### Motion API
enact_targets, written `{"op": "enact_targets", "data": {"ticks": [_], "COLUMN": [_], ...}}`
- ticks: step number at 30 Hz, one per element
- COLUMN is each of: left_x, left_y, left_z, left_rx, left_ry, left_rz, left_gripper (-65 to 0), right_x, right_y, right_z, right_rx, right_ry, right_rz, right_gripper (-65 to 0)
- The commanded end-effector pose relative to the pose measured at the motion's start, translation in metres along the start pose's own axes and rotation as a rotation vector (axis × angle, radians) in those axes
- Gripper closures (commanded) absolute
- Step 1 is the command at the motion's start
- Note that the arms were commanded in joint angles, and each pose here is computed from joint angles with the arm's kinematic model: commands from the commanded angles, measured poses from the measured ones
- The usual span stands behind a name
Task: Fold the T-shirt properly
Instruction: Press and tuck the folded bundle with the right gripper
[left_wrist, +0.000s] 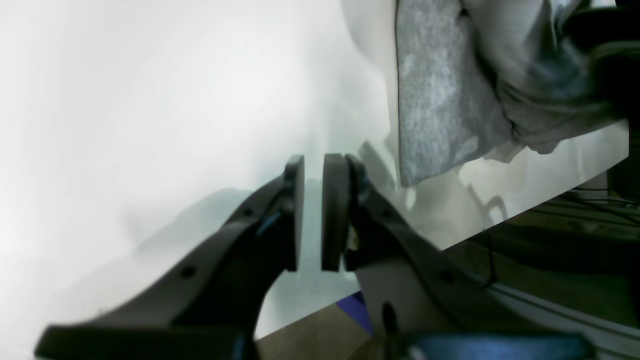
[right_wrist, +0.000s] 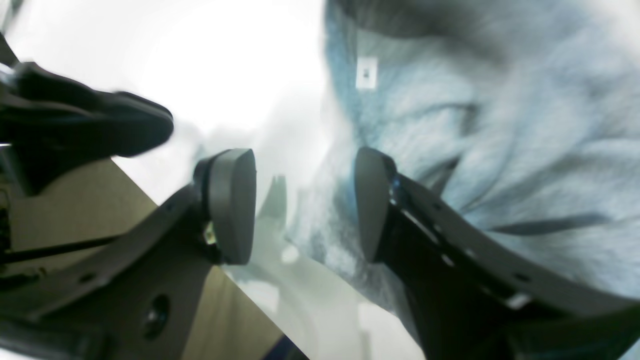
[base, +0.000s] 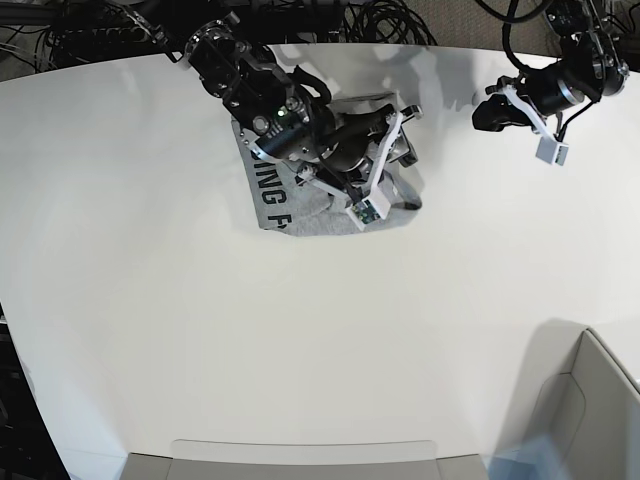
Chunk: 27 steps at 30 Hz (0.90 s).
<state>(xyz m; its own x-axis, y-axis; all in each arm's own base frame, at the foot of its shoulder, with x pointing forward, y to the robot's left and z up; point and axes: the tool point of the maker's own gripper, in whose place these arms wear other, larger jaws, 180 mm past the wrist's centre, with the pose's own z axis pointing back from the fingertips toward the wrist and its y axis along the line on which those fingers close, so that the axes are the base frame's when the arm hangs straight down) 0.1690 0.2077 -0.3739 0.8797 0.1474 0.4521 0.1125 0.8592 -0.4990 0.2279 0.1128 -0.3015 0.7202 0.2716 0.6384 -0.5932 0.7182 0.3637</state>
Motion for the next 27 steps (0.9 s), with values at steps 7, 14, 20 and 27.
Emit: {"op": "enact_targets", "data": {"ticks": [7,14,20,27], "left_x": [0.007,0.007,0.008,0.009], "left_y": [-0.003,-0.004,-0.003,-0.003], "left_z": [0.003,0.003,0.003,0.003], "left_rx": [-0.01,-0.012,-0.012,-0.012], "left_ry": [-0.021,-0.022,-0.027,-0.03], "left_rz": [-0.014,-0.012,-0.011,-0.012], "left_gripper": [-6.8,-6.8,-6.8,-6.8], "right_x": [0.036,0.023,-0.012,-0.069], "right_y": [-0.021,-0.108,-0.096,0.014], "right_z": [0.036,0.065,0.054,0.02], "right_rx": [-0.041,-0.248,-0.222,0.048], "right_ry": [-0.143,-0.161,-0.064,0.134], "right_rz": [0.011,-0.145,-0.137,0.069], "right_gripper": [-31.7,-30.8,-23.3,-21.2]}}
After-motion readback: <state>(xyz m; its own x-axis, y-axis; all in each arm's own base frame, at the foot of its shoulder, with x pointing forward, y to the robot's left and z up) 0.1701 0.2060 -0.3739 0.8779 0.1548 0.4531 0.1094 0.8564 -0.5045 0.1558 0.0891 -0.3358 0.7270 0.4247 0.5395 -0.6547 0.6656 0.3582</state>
